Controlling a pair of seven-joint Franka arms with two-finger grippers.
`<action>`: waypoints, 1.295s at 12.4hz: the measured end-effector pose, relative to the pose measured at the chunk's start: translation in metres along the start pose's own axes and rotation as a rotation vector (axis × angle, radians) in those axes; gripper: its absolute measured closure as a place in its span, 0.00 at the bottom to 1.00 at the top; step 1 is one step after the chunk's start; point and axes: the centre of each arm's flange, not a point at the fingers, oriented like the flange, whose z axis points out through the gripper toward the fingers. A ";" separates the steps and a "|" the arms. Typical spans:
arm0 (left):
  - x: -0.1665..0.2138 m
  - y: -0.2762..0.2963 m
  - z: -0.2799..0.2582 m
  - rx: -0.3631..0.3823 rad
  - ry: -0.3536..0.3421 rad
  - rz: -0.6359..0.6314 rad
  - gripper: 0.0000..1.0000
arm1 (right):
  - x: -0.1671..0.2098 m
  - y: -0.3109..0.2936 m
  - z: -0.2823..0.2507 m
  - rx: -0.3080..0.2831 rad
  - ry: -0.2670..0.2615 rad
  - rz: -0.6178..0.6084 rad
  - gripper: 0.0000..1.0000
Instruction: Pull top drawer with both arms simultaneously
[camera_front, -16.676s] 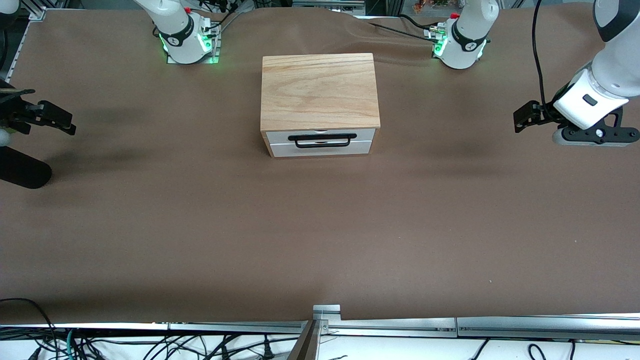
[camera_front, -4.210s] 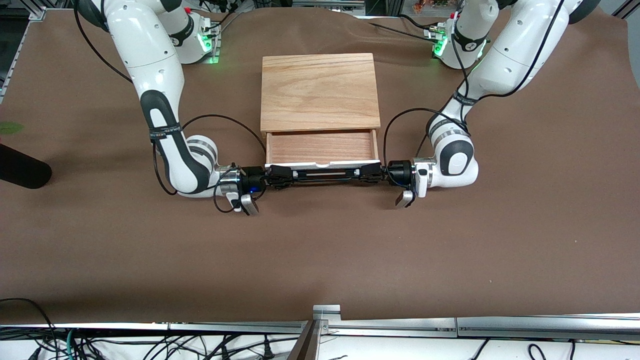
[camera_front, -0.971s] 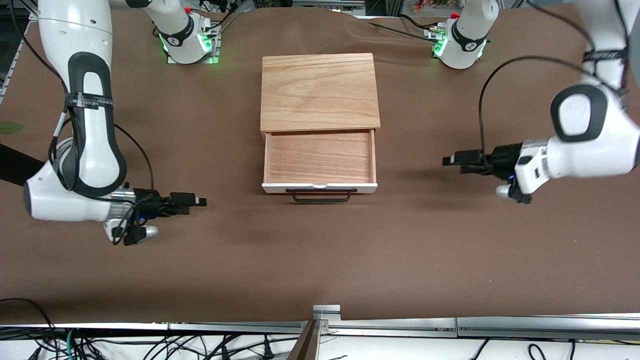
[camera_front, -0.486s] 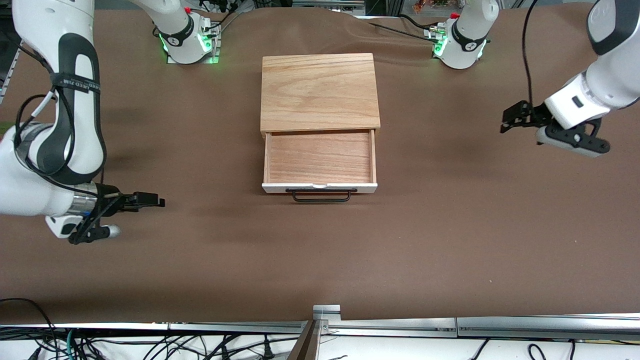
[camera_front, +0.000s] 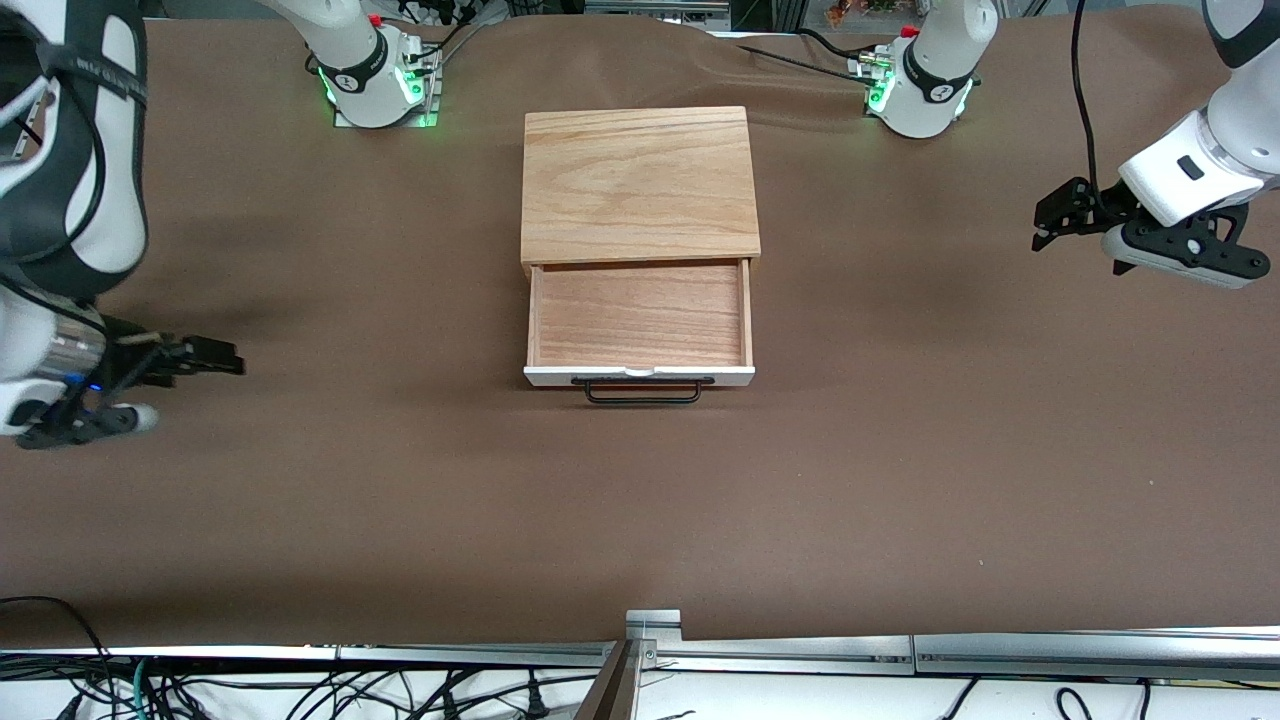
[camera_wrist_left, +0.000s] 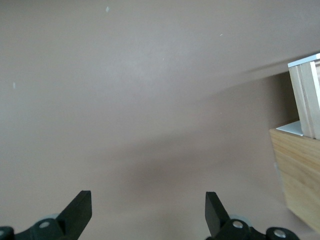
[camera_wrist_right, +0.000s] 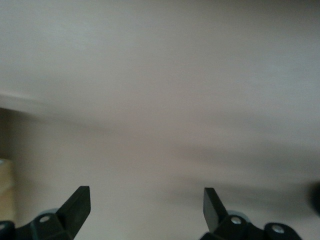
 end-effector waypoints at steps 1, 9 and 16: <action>-0.002 0.003 -0.005 0.000 -0.008 -0.035 0.00 | -0.008 0.000 -0.020 -0.035 0.016 -0.015 0.00; -0.007 0.009 -0.010 0.001 -0.031 -0.182 0.00 | -0.127 0.054 -0.105 0.031 0.008 0.137 0.00; -0.007 0.009 -0.010 0.001 -0.031 -0.189 0.00 | -0.141 0.042 -0.102 0.043 0.018 0.210 0.00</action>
